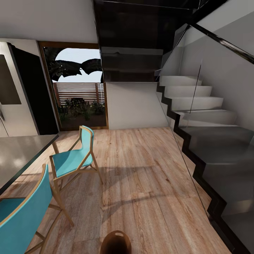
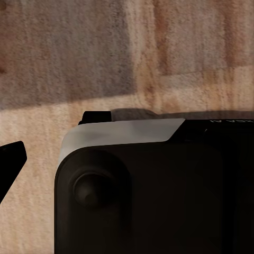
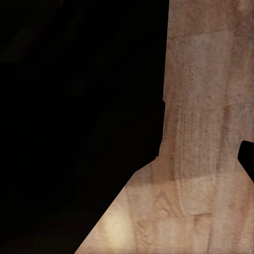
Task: Put the three can of soda from the living room inside the tash can in the kitchen.
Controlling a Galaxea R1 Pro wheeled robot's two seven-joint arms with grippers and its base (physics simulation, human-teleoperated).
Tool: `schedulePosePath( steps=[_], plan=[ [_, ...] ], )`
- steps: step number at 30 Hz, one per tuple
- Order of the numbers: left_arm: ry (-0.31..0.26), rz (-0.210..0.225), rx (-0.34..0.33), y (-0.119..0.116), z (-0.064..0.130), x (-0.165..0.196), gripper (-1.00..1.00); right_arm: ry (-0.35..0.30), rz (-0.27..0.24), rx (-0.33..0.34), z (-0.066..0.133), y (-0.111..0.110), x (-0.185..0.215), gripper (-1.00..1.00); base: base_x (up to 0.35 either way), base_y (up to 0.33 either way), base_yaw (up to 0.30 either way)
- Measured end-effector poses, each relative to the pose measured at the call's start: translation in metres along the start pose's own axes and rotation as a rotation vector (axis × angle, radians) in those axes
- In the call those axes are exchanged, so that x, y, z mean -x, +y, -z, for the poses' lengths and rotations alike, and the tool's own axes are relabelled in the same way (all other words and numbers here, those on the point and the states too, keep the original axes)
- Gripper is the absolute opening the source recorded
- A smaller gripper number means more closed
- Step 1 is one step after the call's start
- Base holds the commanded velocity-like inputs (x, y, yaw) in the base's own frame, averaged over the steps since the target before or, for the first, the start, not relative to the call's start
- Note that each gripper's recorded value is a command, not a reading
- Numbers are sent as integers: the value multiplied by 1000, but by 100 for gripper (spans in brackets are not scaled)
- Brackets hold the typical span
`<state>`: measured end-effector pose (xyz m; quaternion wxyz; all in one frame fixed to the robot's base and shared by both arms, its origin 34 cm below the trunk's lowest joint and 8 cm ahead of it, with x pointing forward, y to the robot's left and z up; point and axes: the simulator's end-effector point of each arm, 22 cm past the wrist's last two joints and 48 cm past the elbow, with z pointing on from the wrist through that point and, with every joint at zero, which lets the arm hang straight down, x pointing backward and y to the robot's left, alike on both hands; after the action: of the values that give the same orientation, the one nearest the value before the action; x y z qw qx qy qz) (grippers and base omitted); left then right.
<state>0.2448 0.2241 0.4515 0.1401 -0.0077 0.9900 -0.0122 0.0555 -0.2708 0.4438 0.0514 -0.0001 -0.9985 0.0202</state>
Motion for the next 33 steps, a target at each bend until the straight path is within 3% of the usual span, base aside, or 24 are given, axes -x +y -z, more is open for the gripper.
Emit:
schedulePosePath(
  steps=[33],
  plan=[
    [0,0,0,0,0,0,100,0,0,0,0,0,0,100,0,0,0]
  ],
)
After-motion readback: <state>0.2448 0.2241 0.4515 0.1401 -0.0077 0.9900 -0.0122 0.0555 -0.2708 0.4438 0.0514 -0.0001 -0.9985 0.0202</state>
